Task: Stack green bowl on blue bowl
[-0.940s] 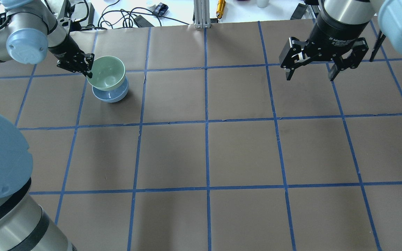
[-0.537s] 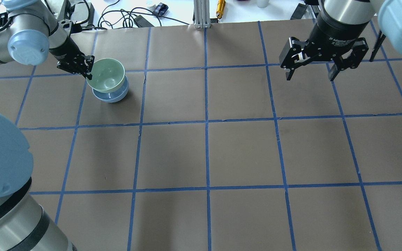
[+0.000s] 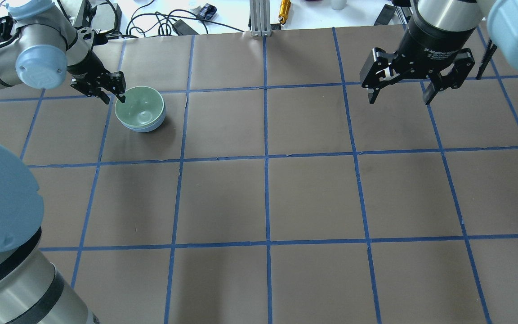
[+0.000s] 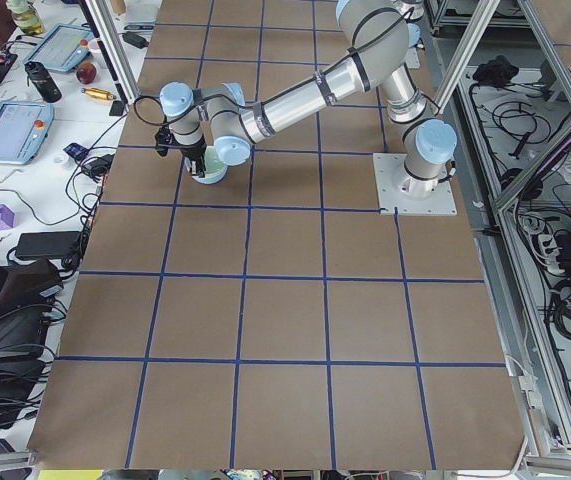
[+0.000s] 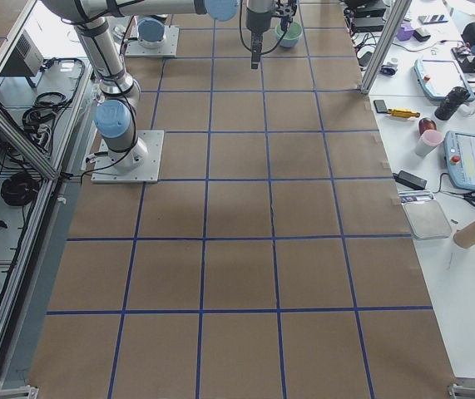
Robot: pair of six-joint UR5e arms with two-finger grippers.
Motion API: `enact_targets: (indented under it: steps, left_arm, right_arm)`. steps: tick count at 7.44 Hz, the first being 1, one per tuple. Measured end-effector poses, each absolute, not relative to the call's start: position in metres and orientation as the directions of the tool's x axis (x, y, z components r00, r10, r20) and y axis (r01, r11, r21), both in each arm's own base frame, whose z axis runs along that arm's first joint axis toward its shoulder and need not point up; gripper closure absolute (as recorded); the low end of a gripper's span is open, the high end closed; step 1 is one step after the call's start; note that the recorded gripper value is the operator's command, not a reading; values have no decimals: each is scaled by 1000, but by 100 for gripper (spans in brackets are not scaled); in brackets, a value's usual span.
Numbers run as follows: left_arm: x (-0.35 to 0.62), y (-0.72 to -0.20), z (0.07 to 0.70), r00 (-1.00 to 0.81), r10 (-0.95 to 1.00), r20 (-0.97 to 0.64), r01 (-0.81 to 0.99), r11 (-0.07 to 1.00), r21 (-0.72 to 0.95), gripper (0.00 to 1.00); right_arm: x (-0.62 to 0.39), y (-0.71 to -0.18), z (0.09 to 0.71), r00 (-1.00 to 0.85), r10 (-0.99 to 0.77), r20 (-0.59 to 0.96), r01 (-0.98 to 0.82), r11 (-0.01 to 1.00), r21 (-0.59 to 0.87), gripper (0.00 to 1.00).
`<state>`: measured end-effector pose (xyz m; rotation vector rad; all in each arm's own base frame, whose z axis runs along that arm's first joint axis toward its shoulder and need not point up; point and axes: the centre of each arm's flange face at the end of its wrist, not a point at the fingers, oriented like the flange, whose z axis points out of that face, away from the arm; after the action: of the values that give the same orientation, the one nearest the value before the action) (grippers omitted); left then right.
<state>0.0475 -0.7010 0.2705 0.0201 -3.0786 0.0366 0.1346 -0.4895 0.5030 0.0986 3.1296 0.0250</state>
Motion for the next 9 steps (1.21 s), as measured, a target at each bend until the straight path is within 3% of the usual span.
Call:
enact_targets:
  steps: [4,5,6,7,9]
  left_arm:
    - [-70,-654,382,-1000,-27,4,-28,998,-55,34]
    - [-106,-627,419,-1000,-8,-25,-7,998,-68,30]
    - [-128,-599,450,-1000,4,-29,6,998,-69,9]
    - [-138,-575,472,-1000,10,-22,12,999,-52,0]
    - [-143,-541,490,-1000,10,-12,11,1000,-20,0]
  right_arm:
    - [135,-489,503,-998,63,-10,63,998,16,0]
    - [135,-489,503,-998,63,-10,63,998,17,0]
    - [135,-489,503,-998,63,-10,63,998,17,0]
    - [135,-489,503,-998,63,-10,63,998,17,0]
    - [135,-489,503,-998,63,-10,63,998,17,0]
